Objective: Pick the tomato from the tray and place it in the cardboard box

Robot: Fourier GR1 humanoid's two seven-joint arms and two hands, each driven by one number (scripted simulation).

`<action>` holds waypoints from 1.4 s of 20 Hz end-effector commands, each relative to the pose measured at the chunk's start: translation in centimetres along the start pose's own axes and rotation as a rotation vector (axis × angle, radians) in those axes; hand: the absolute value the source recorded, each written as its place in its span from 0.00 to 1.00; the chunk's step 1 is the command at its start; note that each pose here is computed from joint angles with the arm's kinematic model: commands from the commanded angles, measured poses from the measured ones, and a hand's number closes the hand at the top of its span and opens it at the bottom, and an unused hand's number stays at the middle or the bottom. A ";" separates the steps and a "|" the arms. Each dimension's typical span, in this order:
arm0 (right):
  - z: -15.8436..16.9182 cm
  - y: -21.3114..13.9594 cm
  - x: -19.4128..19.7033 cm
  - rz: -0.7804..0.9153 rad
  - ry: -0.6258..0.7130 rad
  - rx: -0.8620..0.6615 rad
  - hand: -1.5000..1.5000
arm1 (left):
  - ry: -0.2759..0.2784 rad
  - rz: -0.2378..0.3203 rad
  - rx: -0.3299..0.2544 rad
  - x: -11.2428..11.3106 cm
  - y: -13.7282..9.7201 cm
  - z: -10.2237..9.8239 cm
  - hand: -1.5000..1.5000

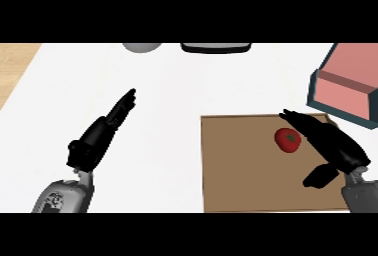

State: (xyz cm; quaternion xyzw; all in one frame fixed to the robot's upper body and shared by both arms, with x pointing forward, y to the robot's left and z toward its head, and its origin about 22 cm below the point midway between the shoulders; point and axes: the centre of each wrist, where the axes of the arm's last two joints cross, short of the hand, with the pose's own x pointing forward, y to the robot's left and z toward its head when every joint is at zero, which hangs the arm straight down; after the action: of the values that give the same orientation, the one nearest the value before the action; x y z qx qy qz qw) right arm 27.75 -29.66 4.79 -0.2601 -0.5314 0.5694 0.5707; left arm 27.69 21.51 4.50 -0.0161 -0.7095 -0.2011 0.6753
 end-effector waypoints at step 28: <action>-3.9 2.2 -2.9 0.145 0.143 -0.185 1.00 | 0.001 -0.003 0.002 0.5 0.1 -0.5 0.50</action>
State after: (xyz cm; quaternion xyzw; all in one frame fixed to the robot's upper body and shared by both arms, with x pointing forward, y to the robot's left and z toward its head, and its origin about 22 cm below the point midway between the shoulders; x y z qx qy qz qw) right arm 30.29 -30.34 0.46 -0.3375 -0.5293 0.5790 0.5203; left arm 27.93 20.67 4.09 -0.0158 -0.7098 -0.2018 0.6747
